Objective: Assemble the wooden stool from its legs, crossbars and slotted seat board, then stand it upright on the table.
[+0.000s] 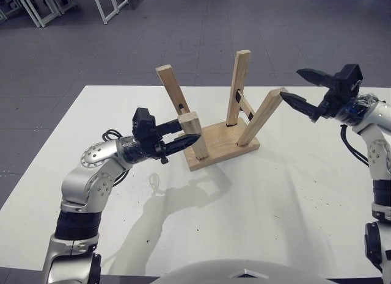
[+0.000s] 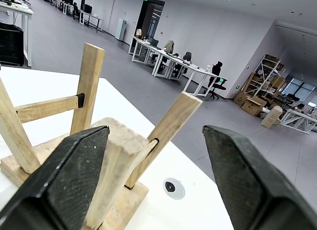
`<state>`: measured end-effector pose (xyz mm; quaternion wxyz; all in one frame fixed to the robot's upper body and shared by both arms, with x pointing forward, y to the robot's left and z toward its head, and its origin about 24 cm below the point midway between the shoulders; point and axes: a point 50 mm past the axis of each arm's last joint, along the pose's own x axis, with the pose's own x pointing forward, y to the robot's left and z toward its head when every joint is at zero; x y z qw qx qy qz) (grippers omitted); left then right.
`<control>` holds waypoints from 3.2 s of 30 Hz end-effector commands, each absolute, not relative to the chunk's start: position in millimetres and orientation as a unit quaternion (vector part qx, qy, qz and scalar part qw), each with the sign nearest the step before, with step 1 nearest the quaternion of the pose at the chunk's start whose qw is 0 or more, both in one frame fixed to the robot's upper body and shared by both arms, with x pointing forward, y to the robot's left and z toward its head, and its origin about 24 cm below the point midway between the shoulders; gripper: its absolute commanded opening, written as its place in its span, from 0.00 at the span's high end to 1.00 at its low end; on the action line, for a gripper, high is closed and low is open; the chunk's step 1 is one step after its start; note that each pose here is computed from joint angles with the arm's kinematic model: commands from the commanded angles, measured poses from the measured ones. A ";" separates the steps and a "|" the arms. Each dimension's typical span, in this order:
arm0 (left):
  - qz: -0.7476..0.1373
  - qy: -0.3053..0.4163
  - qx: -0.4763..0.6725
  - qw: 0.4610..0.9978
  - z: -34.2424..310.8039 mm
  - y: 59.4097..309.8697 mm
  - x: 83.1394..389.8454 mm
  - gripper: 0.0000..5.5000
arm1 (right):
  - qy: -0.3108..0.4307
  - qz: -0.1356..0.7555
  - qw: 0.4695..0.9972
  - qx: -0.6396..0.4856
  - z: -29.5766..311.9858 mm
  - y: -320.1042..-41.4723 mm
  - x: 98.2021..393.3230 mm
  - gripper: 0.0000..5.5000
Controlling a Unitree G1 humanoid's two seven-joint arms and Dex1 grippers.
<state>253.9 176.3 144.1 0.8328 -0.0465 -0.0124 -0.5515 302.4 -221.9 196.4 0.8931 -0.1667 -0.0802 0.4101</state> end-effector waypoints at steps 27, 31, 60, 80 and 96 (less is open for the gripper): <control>-0.679 0.129 -0.043 0.721 143.4 216.6 250.0 0.77 | 0.068 0.685 0.722 -0.068 189.7 -192.0 264.3 0.43; -0.680 0.134 -0.046 0.719 139.6 216.5 247.8 0.77 | 0.087 0.694 0.714 -0.044 182.0 -187.3 268.5 0.59; -0.436 0.207 -0.519 0.706 111.8 219.0 339.3 0.60 | 0.305 0.431 0.736 0.424 130.9 -226.8 346.3 0.43; -0.546 0.164 -0.084 0.817 99.8 256.5 206.5 0.52 | 0.322 0.494 0.796 0.135 135.7 -295.0 260.6 0.18; -0.606 0.170 0.045 0.775 74.6 215.7 212.6 0.31 | 0.304 0.613 0.725 -0.079 110.9 -231.8 220.6 0.01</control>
